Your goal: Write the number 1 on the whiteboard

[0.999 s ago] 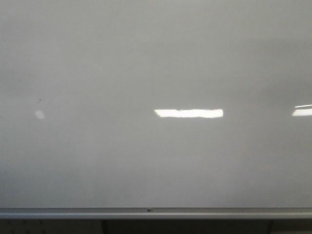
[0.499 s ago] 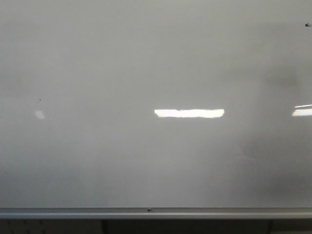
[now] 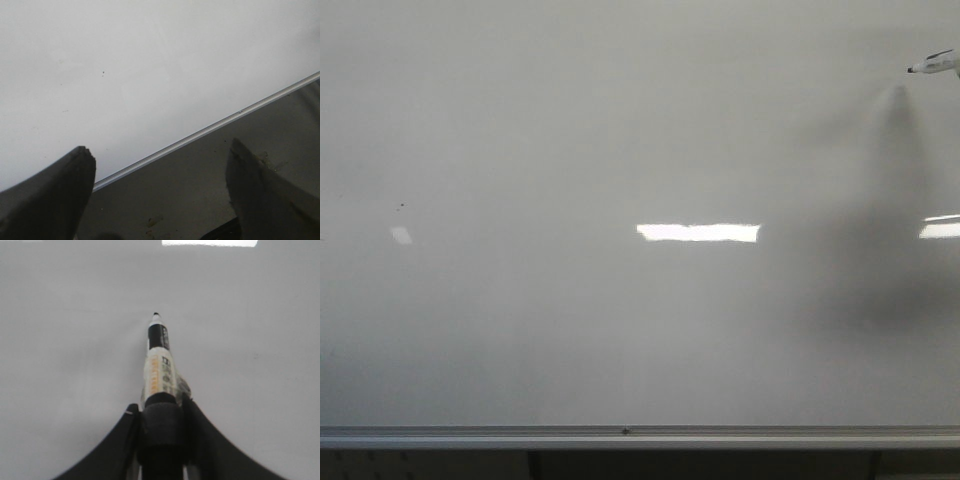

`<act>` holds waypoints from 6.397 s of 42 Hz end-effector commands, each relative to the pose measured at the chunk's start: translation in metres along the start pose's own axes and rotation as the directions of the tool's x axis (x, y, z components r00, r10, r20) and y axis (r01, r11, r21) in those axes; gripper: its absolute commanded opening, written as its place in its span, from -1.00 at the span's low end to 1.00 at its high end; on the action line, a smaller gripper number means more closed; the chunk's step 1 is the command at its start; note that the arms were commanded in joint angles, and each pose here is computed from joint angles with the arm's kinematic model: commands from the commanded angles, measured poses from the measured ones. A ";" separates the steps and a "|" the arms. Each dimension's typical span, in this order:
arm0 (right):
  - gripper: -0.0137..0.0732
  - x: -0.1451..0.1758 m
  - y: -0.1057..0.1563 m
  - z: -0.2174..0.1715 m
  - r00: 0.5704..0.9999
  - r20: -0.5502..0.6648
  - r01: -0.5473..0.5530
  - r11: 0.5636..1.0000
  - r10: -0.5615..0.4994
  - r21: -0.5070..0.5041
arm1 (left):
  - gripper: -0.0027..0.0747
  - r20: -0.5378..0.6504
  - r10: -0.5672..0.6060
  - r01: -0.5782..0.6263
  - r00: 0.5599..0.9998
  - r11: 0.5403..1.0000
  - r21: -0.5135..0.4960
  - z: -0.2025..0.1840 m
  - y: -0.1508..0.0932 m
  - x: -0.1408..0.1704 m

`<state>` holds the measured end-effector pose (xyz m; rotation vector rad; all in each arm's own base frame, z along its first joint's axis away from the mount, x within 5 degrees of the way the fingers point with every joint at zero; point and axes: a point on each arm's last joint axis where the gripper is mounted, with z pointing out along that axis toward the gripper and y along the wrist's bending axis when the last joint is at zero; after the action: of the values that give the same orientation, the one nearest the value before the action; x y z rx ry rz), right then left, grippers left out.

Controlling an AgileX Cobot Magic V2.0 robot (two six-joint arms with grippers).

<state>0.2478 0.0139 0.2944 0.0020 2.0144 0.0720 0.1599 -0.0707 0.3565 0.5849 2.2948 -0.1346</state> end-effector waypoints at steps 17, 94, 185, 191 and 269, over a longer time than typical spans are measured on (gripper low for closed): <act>-0.62 0.019 -0.003 0.010 0.957 -0.289 0.014 1.000 -0.007 0.022 | 0.43 0.095 -0.009 0.010 0.995 1.000 -0.010 -0.008 0.002 -0.011; -0.62 -0.018 0.115 -0.102 0.644 -0.064 0.288 0.319 -0.762 -0.903 | 0.07 0.246 0.681 -0.679 0.690 0.490 0.546 0.052 -0.175 -0.069; 0.30 -0.036 0.012 -0.169 0.950 -0.281 0.101 0.986 -0.135 -0.133 | -0.82 0.319 -0.321 0.397 0.892 0.893 -0.211 0.114 0.110 -0.024; 0.30 -0.035 0.012 -0.169 0.950 -0.282 0.101 0.986 -0.135 -0.133 | -0.82 0.309 -0.326 0.399 0.893 0.891 -0.215 0.133 0.114 -0.022; 0.30 -0.020 0.006 -0.162 0.953 -0.297 0.040 0.998 -0.055 -0.055 | 0.25 0.331 -0.270 0.347 0.904 0.916 -0.202 -0.058 0.039 0.035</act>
<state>0.1082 0.0131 0.3795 -0.1274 2.4058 0.1082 0.1351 -0.0077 0.3627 0.0549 2.1523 -0.0537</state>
